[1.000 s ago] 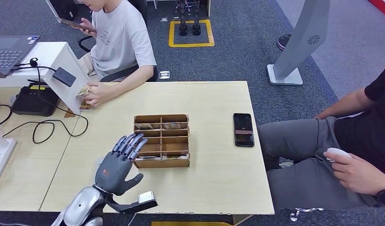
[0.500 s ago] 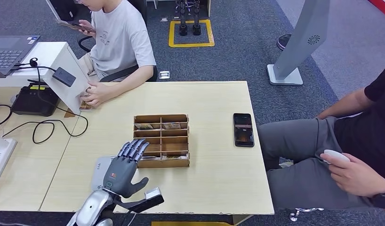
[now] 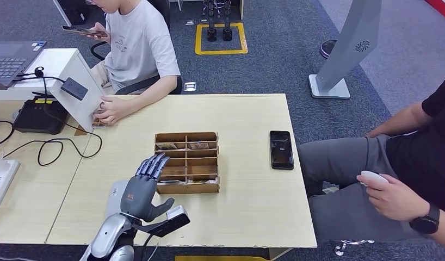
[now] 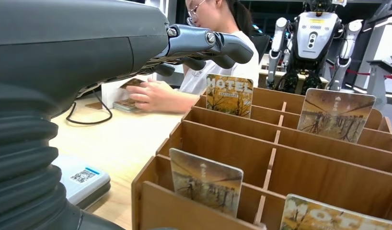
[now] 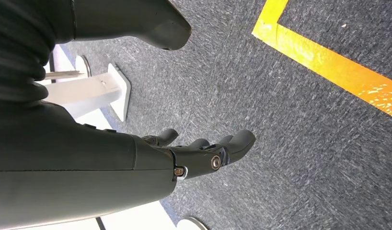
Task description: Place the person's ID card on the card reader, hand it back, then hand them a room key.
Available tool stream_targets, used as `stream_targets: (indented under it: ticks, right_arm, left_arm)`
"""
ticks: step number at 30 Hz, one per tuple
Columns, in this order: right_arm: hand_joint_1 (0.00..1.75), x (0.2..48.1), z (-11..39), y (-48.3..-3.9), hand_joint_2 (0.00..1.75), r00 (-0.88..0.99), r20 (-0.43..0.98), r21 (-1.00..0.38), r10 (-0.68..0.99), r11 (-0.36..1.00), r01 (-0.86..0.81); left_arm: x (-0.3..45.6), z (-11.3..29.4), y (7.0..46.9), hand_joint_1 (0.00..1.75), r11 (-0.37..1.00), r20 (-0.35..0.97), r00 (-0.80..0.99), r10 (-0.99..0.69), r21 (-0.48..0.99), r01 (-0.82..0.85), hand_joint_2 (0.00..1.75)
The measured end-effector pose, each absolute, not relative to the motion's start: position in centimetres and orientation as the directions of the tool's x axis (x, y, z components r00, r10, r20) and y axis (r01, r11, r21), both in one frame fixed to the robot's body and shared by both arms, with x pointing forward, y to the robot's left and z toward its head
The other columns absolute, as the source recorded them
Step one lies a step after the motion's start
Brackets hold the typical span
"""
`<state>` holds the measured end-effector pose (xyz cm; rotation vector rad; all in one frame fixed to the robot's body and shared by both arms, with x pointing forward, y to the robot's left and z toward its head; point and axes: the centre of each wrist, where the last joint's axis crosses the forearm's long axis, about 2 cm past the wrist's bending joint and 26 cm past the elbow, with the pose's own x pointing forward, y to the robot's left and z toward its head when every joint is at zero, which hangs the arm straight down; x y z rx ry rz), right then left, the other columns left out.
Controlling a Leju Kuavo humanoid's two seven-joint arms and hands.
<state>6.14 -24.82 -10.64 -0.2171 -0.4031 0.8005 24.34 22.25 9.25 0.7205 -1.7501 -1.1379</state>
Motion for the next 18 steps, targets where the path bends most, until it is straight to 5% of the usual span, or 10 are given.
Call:
stream_targets:
  ticks: [18]
  right_arm:
    - [0.0,6.2,-10.6,-24.8,1.75,0.617,0.266,-0.337,0.741,0.671,-0.66]
  left_arm:
    - [24.8,7.5,22.5,0.0,0.385,0.371,-0.347,-0.862,0.923,0.03,1.75]
